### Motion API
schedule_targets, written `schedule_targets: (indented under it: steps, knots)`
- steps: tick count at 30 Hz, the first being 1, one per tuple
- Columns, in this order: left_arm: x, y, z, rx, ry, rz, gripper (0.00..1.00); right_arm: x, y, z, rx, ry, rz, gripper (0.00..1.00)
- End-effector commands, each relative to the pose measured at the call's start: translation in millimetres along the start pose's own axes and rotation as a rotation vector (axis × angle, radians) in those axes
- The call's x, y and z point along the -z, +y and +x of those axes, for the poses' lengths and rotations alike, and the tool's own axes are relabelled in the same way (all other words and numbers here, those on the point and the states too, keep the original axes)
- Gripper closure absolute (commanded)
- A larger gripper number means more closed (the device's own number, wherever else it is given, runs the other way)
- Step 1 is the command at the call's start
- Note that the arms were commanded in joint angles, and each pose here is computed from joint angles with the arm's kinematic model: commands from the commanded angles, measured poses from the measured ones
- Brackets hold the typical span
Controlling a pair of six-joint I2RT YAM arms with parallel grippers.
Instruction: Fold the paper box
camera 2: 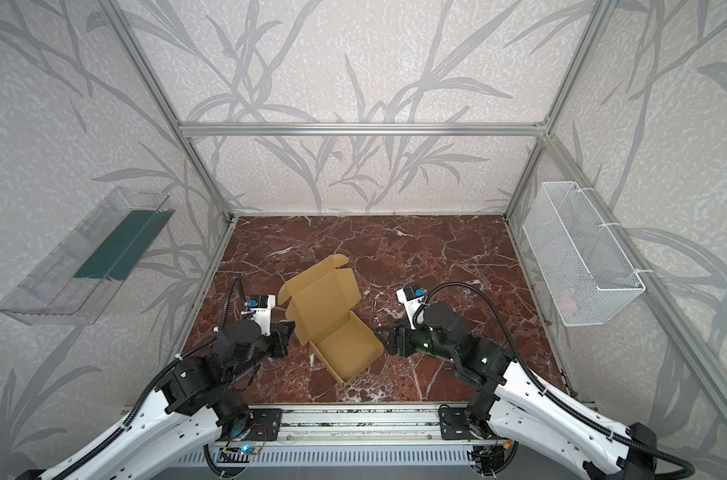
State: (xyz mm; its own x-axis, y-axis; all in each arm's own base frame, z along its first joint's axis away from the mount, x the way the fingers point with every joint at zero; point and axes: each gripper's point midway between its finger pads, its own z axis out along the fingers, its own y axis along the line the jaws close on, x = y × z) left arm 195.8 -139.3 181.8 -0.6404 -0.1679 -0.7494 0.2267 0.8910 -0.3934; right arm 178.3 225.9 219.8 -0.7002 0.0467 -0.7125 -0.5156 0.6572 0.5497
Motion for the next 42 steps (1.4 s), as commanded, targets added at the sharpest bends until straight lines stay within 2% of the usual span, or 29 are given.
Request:
schedule_targets:
  steps: [1,8,13,18,27,33,37,42]
  knots:
    - [5.4,-33.1,-18.9,-0.095,-0.022,0.133,1.00,12.5,-21.0,5.6,0.010,0.011,0.054,0.21]
    - [-2.9,-61.0,-24.8,-0.275,0.054,0.217,1.00,27.1,-49.1,1.0,-0.042,-0.034,0.139,0.19]
    - [-5.2,-75.3,-33.8,-0.332,0.054,0.286,1.00,41.4,-66.9,-4.0,-0.073,-0.099,0.213,0.17]
    - [1.5,-91.9,-39.1,-0.373,0.030,0.402,1.00,51.0,-69.7,-8.0,-0.078,-0.143,0.219,0.15]
    - [36.5,-116.5,-46.7,-0.455,-0.006,0.580,1.00,39.5,-46.9,-13.2,0.003,-0.138,0.072,0.15]
    - [55.2,-119.1,-54.3,-0.430,-0.047,0.611,1.00,36.2,-29.5,-25.2,0.071,-0.185,-0.026,0.14]
    - [57.4,-123.5,-45.6,-0.413,-0.001,0.658,1.00,32.8,-20.6,-35.3,0.082,-0.217,-0.078,0.15]
    - [69.4,-141.3,-39.3,-0.378,0.074,0.786,1.00,24.5,-10.2,-43.1,0.114,-0.230,-0.150,0.14]
